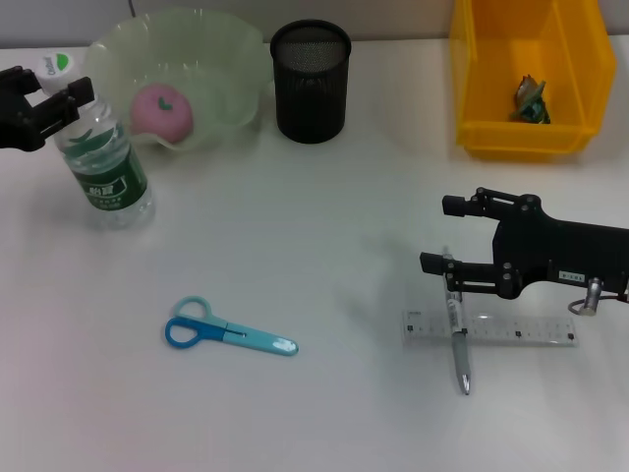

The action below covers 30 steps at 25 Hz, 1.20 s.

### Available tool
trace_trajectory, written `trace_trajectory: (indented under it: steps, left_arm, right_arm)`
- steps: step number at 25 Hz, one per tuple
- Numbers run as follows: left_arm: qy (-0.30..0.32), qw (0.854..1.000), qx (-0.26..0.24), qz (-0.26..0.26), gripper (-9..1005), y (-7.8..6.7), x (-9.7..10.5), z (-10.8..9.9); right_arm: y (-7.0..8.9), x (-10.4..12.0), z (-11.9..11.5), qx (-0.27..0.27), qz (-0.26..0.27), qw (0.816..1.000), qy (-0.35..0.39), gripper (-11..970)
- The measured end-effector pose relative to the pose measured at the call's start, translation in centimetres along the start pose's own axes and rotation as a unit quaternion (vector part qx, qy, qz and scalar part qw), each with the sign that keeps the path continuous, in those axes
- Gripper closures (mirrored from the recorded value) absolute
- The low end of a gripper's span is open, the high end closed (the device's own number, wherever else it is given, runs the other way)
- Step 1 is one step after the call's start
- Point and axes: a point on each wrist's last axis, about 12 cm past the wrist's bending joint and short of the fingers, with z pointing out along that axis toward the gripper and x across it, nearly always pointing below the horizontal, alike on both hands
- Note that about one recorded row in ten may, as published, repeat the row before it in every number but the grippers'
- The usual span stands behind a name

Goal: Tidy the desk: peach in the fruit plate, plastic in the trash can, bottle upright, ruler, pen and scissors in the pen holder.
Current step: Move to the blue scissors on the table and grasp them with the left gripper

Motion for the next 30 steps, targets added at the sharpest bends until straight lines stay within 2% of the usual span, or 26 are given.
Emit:
trace_trajectory:
  steps: [1, 6, 28, 30]
  left_arm:
    - [-0.009, 1.0, -0.018, -0.005, 548, 0.3, 0.9, 0.0]
    - [-0.009, 0.999, -0.037, 0.001, 548, 0.6, 1.5, 0.4]
    - [-0.01, 0.999, -0.039, 0.017, 546, 0.8, 1.2, 1.3]
    - [-0.01, 0.999, -0.038, 0.017, 448, 0.8, 1.2, 1.3]
  right_arm:
    - [0.0, 0.0, 0.0, 0.0, 0.0, 1.0, 0.0, 164]
    - [0.0, 0.0, 0.0, 0.0, 0.001, 1.0, -0.001, 165]
    - [-0.1, 0.0, 0.0, 0.003, 0.001, 1.0, -0.001, 165]
    - [-0.1, 0.0, 0.0, 0.004, 0.001, 1.0, -0.001, 165]
